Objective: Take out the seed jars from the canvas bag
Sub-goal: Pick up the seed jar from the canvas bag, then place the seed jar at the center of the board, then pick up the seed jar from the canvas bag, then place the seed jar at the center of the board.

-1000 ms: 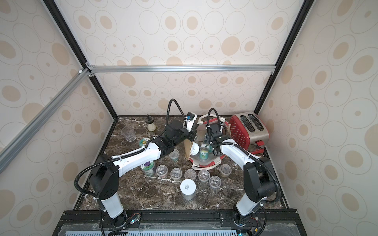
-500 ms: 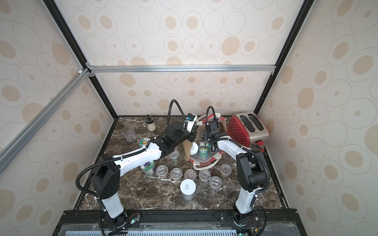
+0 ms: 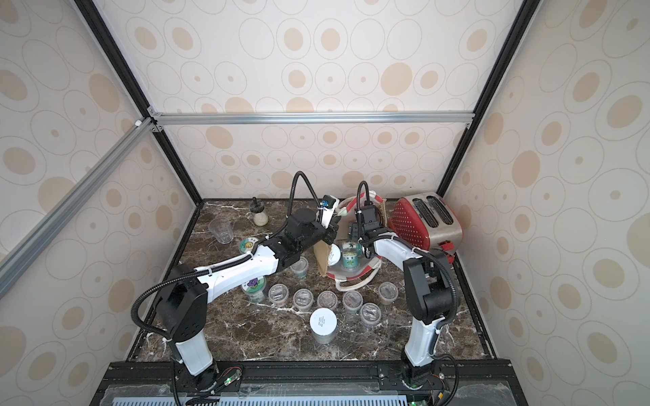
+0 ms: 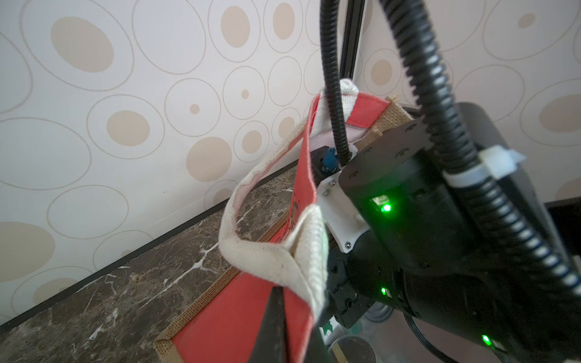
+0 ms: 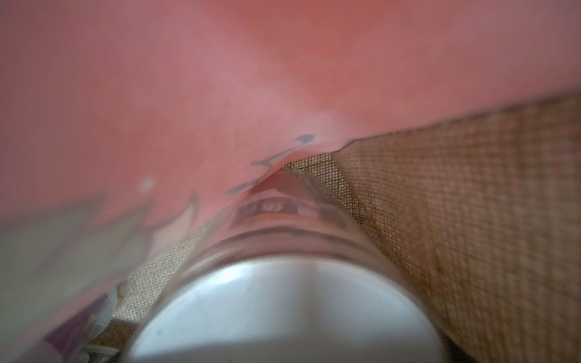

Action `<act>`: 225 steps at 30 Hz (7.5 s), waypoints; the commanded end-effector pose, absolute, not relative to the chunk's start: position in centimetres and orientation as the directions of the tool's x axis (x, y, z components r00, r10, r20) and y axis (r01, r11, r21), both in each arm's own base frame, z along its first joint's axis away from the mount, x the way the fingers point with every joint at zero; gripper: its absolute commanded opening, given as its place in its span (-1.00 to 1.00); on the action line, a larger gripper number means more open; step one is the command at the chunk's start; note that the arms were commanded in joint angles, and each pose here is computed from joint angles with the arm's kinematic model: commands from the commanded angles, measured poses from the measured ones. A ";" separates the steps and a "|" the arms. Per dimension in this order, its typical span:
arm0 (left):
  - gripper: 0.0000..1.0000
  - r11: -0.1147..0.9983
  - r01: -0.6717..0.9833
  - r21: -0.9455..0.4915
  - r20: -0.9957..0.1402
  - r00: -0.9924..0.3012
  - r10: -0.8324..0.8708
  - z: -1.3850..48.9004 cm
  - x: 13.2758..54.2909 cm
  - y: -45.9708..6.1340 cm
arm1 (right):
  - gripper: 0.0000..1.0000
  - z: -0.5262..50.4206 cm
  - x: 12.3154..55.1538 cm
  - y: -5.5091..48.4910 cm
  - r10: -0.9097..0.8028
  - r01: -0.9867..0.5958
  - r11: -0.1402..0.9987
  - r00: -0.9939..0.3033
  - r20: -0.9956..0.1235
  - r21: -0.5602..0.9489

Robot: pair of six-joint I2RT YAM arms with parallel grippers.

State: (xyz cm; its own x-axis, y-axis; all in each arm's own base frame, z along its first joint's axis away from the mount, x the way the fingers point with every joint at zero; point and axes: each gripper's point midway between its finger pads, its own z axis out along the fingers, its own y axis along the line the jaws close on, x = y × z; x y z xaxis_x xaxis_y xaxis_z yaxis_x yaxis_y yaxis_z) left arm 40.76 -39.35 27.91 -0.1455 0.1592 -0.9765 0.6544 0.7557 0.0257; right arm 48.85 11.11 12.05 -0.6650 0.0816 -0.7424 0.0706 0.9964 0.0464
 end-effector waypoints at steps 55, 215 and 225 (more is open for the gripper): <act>-1.00 0.809 0.583 -0.076 -0.991 -0.131 0.001 34.0 47.8 -35.3 | 0.29 23.3 15.6 31.7 -0.559 -0.899 0.379 -0.412 -0.720 0.220; 0.97 0.576 0.735 -0.358 -0.931 -0.231 -0.284 37.4 32.7 -32.2 | 0.25 35.4 37.7 25.7 0.452 -0.169 0.080 -0.872 -0.187 0.982; 0.95 0.589 0.728 -0.351 -0.936 -0.246 -0.253 36.1 34.0 -33.3 | 0.26 35.3 36.5 26.5 0.425 -0.165 0.030 -0.890 -0.162 0.986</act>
